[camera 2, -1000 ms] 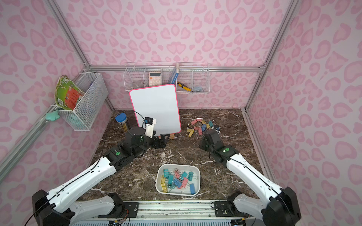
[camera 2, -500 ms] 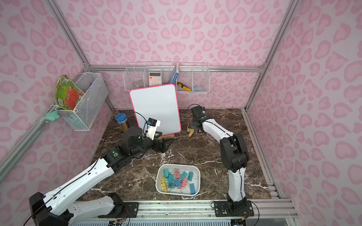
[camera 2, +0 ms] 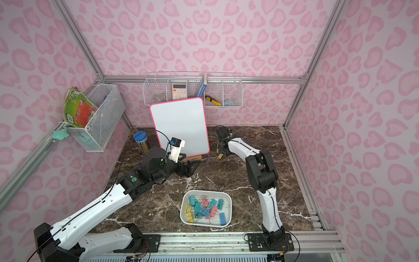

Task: Put the binder clips in the storage box
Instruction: Pick up the binder clip at the center of the board, then place the binder clip in the storage box.

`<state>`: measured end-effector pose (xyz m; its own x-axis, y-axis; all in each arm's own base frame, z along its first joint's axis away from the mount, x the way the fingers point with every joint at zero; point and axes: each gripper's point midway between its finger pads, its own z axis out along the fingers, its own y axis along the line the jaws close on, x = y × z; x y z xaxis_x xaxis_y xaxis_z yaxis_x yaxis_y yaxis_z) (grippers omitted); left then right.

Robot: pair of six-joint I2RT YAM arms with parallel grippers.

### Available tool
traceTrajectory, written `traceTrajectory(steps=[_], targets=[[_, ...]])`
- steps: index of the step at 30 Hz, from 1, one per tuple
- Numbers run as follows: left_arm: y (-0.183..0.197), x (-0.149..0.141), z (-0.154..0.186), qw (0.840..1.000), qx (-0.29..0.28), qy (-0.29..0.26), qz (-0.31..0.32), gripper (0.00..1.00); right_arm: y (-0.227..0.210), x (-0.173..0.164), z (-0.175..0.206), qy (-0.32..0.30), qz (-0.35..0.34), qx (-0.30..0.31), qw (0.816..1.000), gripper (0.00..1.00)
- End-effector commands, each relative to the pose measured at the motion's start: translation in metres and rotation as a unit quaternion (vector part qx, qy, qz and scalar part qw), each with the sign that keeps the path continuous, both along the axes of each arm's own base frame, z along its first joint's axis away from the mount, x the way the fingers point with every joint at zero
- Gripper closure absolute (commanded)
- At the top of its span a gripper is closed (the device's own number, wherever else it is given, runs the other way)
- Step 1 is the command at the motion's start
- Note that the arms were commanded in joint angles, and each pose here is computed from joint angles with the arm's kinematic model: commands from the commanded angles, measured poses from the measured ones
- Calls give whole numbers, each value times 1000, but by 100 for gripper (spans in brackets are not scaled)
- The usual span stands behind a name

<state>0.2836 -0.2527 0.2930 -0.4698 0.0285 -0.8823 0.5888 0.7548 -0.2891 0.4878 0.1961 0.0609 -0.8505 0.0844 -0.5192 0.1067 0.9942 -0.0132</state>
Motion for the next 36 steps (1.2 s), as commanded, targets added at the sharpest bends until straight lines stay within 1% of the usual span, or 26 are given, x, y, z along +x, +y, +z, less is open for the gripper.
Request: traceTrajectory(steps=[1, 5, 8, 11, 15, 18, 21, 22, 23, 25, 29, 32, 34, 36], targets=[[0, 2, 0, 1000, 4, -4, 1, 2, -12, -6, -6, 11, -10, -34, 999, 67], [-1, 3, -2, 1000, 6, -2, 1, 2, -16, -7, -3, 9, -15, -43, 999, 82], [-1, 4, -2, 1000, 4, -1, 2, 2, -20, -9, 2, 6, -19, -46, 999, 92], [-3, 4, -1, 1000, 2, 0, 1, 2, -24, -13, 17, -9, -24, -55, 998, 100], [-3, 6, -1, 1000, 1, 0, 4, 2, -36, -29, 46, -30, -35, -52, 998, 100], [0, 10, -3, 1000, 2, 4, 19, 2, -37, -58, 81, -55, -27, -9, 998, 100], [6, 17, -7, 999, 8, 6, 47, 2, -23, -112, 110, -72, 13, 55, 996, 100], [9, 21, -8, 998, 11, 6, 62, 2, -15, -135, 119, -74, 35, 72, 994, 100], [13, 25, -9, 997, 14, 5, 76, 2, -7, -159, 124, -75, 62, 85, 992, 100], [17, 33, -12, 995, 22, 3, 97, 2, 7, -206, 125, -57, 93, 112, 988, 100], [18, 55, -14, 991, 35, 1, 129, 2, 26, -293, 101, 36, 129, 157, 978, 100], [12, 70, -16, 990, 42, 8, 132, 2, 33, -347, 82, 90, 147, 161, 972, 100], [5, 79, -16, 991, 40, 13, 125, 2, 33, -365, 71, 108, 147, 160, 970, 100], [-4, 87, -19, 992, 37, 19, 115, 3, 39, -376, 58, 123, 162, 168, 965, 100]])
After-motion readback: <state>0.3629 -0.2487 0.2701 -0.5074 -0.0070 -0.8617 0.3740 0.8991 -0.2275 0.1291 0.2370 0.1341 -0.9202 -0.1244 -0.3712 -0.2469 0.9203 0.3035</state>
